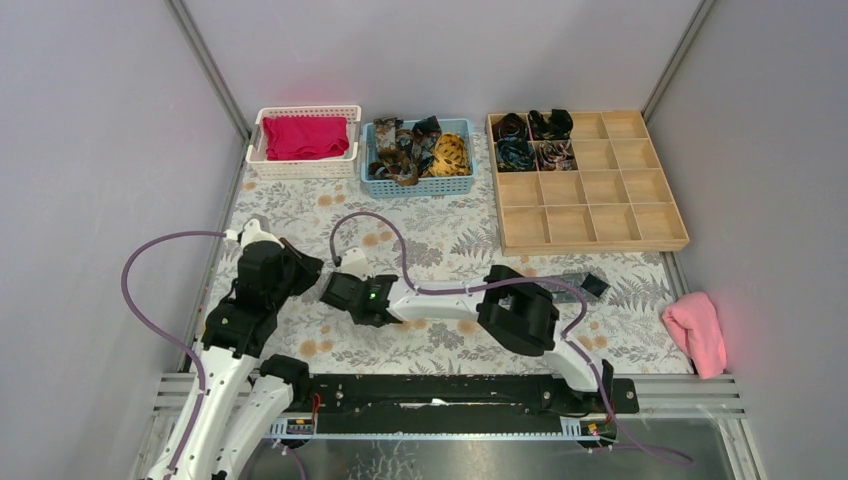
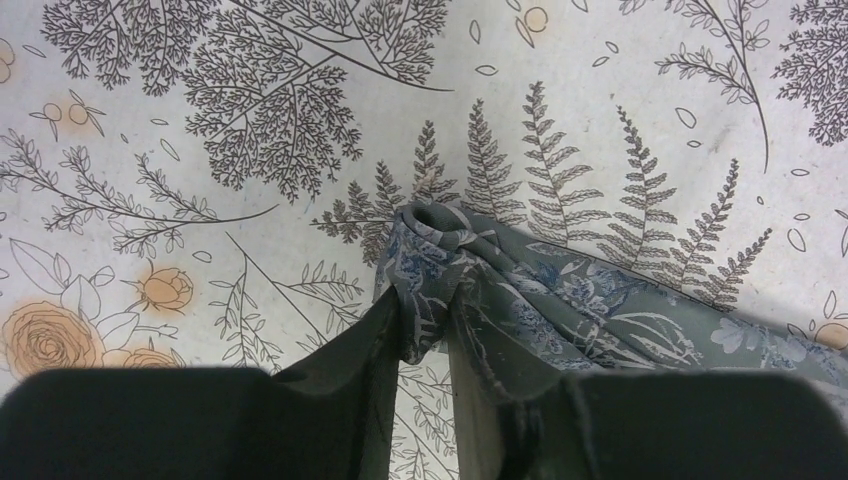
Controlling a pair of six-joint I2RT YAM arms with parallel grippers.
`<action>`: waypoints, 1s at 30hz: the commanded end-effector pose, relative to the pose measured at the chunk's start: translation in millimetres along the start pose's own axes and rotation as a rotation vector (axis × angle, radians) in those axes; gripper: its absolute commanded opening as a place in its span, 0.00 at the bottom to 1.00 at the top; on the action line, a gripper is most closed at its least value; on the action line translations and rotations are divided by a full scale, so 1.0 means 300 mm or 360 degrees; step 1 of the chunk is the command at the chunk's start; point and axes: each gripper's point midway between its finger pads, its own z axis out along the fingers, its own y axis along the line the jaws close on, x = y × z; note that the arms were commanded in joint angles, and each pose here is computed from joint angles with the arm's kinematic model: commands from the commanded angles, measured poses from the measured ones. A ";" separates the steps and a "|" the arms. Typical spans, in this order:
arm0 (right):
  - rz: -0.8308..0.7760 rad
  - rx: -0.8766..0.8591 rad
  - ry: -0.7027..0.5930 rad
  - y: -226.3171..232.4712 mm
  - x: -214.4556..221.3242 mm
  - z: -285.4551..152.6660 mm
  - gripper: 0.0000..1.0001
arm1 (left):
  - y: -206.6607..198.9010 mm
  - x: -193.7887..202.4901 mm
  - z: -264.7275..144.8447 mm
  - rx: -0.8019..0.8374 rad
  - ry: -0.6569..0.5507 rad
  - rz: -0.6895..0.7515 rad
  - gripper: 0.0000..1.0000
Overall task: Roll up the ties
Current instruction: Roll the tie at the center of the board.
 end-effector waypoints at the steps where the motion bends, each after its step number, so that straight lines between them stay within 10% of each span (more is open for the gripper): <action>1: 0.0060 -0.0100 -0.0007 -0.043 0.005 0.004 0.27 | -0.020 -0.017 0.009 0.0059 -0.0041 0.0015 0.00; 30: 0.0404 -0.1283 -0.0491 -0.135 -0.152 -0.225 0.18 | -0.157 0.154 0.198 0.0616 0.0168 0.0007 0.00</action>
